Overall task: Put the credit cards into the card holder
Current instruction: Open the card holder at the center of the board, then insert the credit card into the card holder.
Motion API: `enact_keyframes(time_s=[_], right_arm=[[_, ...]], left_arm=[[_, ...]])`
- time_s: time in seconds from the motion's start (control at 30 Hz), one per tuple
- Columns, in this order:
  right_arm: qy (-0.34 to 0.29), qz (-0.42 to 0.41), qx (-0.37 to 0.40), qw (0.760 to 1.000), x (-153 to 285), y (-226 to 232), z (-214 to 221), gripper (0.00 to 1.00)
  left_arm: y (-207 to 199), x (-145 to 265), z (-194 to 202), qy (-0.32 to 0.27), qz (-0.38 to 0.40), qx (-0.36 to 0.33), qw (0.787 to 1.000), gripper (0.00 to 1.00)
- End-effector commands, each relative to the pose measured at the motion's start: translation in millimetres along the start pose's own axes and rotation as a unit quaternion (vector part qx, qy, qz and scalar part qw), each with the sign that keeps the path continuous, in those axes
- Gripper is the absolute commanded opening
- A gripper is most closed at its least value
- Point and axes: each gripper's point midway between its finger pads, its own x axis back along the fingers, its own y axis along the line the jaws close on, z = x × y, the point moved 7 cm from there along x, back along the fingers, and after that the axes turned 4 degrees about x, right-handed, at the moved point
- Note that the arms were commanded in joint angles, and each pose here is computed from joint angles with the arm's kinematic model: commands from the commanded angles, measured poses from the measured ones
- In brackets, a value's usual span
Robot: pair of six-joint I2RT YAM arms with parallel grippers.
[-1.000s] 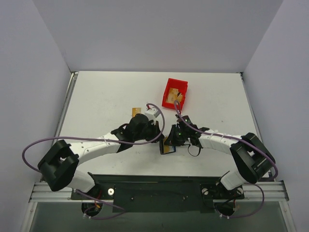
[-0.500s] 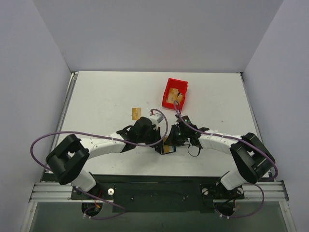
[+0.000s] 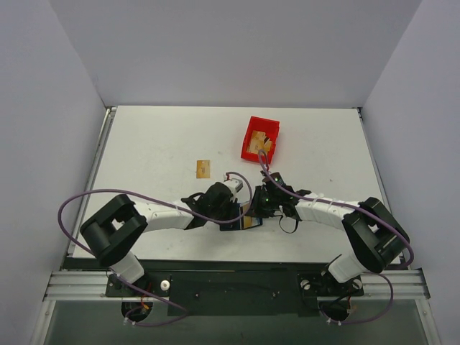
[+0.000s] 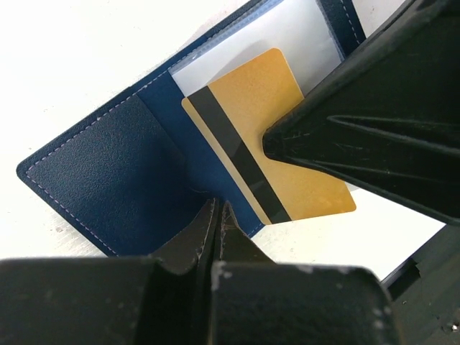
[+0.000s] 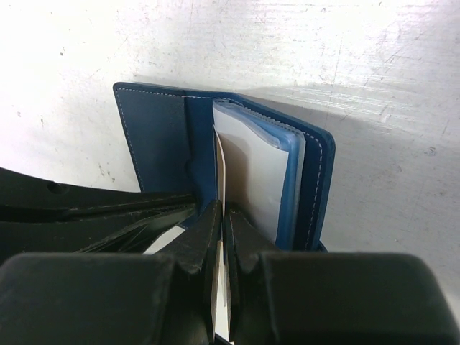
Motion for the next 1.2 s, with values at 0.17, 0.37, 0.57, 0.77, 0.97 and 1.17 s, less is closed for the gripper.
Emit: enact_keyframes(time_s=[0.17,0.37,0.57,0.77,0.97,1.17], right_arm=[[-0.007,0.026,0.011,1.000,21.2,-2.5,-0.2,0.00],[-0.026,0.054,0.012,0.998,49.5,-9.3,-4.4,0.00],[-0.022,0.091,0.015,0.995,59.8,-25.2,-0.7,0.00],[-0.007,0.108,0.005,0.994,51.6,-33.7,4.3,0.00],[0.008,0.121,-0.002,0.993,39.0,-37.6,5.2,0.00],[0.028,0.132,-0.014,0.991,26.9,-42.1,7.8,0.00]], left_arm=[[3.6,-13.3,-3.6,-0.013,-0.031,-0.005,0.999,0.00],[5.1,-16.5,-0.5,-0.004,-0.037,0.001,0.999,0.00],[4.4,-16.9,-2.5,-0.004,-0.039,0.001,0.999,0.00],[2.1,-15.6,-3.9,-0.003,-0.034,0.002,0.999,0.00],[-1.2,-17.3,-3.8,0.003,-0.021,0.002,1.000,0.00],[-2.3,-18.2,-3.5,0.005,-0.017,0.003,1.000,0.00]])
